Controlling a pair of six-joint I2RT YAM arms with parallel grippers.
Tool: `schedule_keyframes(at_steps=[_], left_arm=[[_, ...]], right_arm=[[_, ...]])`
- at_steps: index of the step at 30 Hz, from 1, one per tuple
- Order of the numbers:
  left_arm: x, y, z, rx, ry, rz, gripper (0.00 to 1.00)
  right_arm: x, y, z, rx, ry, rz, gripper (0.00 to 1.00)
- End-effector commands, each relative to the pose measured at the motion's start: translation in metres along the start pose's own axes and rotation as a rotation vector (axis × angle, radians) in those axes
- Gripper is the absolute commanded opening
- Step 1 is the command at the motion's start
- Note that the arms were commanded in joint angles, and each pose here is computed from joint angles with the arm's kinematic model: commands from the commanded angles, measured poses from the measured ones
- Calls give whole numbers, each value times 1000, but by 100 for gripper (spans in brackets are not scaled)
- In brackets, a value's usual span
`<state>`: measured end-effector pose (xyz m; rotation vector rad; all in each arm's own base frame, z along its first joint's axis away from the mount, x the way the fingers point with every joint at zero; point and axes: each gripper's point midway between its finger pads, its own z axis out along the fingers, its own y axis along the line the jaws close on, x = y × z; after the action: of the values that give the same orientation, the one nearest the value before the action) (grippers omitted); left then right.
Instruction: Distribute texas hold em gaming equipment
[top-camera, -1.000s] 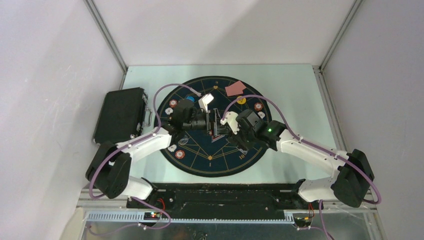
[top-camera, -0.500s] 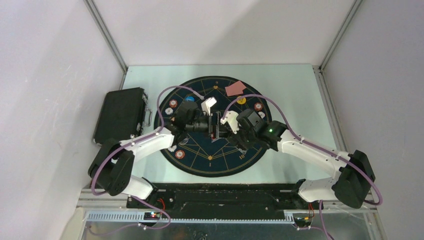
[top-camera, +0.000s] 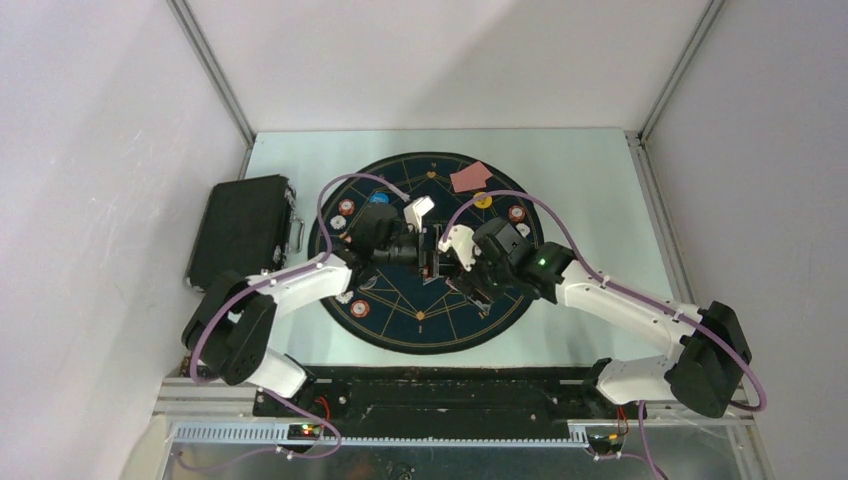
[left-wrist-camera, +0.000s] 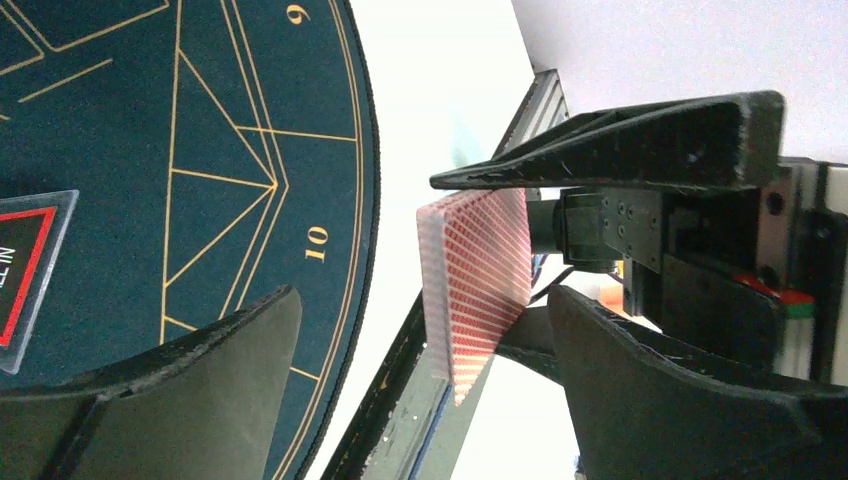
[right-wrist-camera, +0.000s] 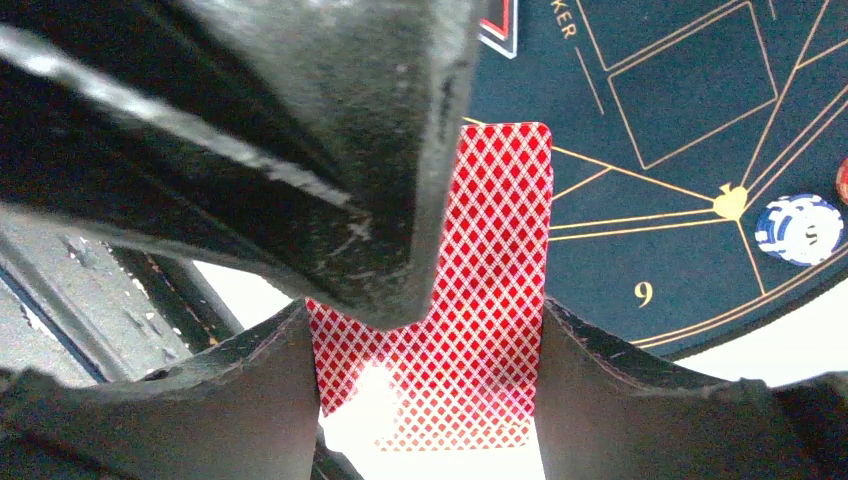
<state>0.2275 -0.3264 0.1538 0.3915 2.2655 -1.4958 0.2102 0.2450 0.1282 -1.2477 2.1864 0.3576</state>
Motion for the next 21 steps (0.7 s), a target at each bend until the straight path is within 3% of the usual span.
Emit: schedule_keyframes(at_steps=[1,8,21], left_arm=[[-12,-12,6,51,-6,41,100],[-9,-4,12,29,18,27,99],[-11,18,-10,-64,-23,9,79]], right_arm=[[-29,2,-11,-14,-115,-23,0],[-32,3,-15,-16,-130,-24,0],[-30,2,-16,-6,-123,-18,0]])
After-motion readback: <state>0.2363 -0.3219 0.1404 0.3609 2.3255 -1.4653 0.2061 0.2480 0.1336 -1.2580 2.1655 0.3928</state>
